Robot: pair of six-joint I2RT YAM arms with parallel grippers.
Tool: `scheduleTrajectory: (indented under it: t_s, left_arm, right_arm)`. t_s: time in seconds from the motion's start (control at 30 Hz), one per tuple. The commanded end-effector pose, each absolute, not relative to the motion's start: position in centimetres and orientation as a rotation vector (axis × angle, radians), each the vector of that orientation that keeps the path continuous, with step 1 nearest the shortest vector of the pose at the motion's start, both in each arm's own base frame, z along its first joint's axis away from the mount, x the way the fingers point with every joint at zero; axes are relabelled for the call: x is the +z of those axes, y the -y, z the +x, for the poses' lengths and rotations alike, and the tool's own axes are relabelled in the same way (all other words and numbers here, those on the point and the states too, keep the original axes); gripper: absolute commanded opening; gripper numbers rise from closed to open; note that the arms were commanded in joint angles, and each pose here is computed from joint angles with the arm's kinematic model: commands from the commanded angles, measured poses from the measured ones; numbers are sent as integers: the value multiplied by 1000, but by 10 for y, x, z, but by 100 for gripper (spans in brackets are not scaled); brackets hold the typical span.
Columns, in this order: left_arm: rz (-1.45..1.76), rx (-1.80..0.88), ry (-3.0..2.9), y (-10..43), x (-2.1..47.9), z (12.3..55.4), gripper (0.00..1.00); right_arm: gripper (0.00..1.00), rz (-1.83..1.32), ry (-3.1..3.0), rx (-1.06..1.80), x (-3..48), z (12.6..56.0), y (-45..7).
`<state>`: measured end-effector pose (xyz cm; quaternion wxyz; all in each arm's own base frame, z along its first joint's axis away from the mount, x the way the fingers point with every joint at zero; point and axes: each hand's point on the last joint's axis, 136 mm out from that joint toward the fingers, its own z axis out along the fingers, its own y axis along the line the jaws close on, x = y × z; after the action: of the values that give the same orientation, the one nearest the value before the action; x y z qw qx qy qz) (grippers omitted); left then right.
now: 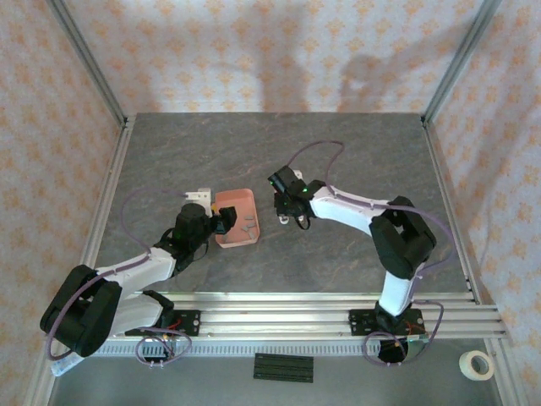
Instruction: Load the staples into the stapler
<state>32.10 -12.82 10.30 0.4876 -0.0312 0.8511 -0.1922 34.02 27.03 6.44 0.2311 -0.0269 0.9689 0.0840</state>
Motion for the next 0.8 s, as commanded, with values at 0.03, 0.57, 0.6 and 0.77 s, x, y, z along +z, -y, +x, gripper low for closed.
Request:
scheduleTrajectory:
  t_s: [0.03,0.57,0.6,0.77]
  left_arm:
    - [-66,-486,-2036,132,114,323,64]
    - [-62,-489,-2043,133,111,323,64]
    - [-62,-490,-2041,134,112,323,64]
    - [-60,-495,-2040,134,113,323,64]
  right_arm:
    - [18,-35,-2716,229,54,341,-270]
    - [11,-41,-2762,355,47,332,-282]
    - [11,-39,-2758,369,49,332,-283]
    - [12,-31,-2752,419,57,329,-286]
